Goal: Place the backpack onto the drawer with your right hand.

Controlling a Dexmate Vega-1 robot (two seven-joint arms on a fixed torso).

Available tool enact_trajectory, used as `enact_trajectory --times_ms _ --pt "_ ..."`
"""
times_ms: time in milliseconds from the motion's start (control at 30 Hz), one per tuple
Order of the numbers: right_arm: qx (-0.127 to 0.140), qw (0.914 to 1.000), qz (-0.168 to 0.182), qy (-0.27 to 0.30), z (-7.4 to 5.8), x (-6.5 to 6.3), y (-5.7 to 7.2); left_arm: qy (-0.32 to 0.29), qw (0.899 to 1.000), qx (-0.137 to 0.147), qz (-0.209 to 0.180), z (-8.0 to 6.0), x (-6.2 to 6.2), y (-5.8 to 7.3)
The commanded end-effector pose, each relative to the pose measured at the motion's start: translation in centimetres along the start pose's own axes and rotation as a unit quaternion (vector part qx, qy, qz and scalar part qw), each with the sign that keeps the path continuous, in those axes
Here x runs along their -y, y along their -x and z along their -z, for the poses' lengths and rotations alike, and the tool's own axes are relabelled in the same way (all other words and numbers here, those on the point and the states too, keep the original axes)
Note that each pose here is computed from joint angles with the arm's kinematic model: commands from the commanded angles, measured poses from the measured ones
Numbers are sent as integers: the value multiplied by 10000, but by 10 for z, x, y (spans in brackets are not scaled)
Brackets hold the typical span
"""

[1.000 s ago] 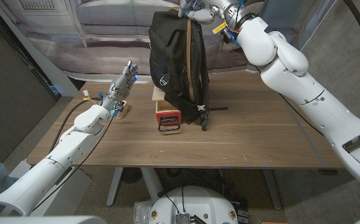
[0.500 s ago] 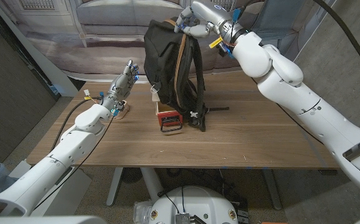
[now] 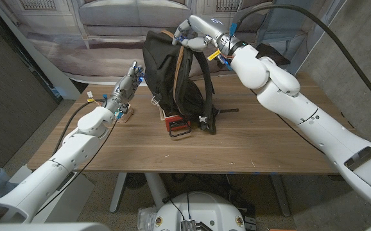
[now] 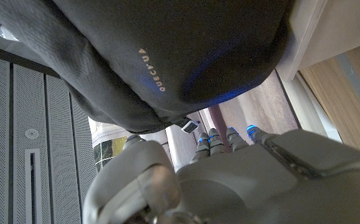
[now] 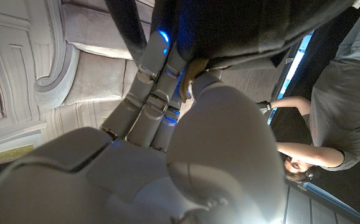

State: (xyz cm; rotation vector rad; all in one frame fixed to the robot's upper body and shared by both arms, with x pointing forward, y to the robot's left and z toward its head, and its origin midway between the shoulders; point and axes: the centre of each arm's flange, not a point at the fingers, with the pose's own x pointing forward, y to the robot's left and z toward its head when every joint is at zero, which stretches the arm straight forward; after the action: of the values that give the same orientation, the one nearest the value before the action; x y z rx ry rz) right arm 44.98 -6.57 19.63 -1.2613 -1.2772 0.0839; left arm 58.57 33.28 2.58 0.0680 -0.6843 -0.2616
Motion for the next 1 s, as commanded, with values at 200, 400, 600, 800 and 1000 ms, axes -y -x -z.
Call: enact_trajectory --times_ms 200,400,600,800,1000 --pt "-93 9999 -75 -38 4 -7 2 30 10000 -2 -41 3 1 3" --pt "-74 9998 -159 16 1 -5 6 32 10000 -16 -12 3 3 2" --pt "-101 9995 -294 110 -3 -2 9 40 10000 4 18 3 4 0" --pt "-141 9990 -391 134 -5 2 10 28 10000 14 22 2 4 -1" --pt "-148 9991 -371 121 -6 5 10 43 10000 8 15 3 4 -1"
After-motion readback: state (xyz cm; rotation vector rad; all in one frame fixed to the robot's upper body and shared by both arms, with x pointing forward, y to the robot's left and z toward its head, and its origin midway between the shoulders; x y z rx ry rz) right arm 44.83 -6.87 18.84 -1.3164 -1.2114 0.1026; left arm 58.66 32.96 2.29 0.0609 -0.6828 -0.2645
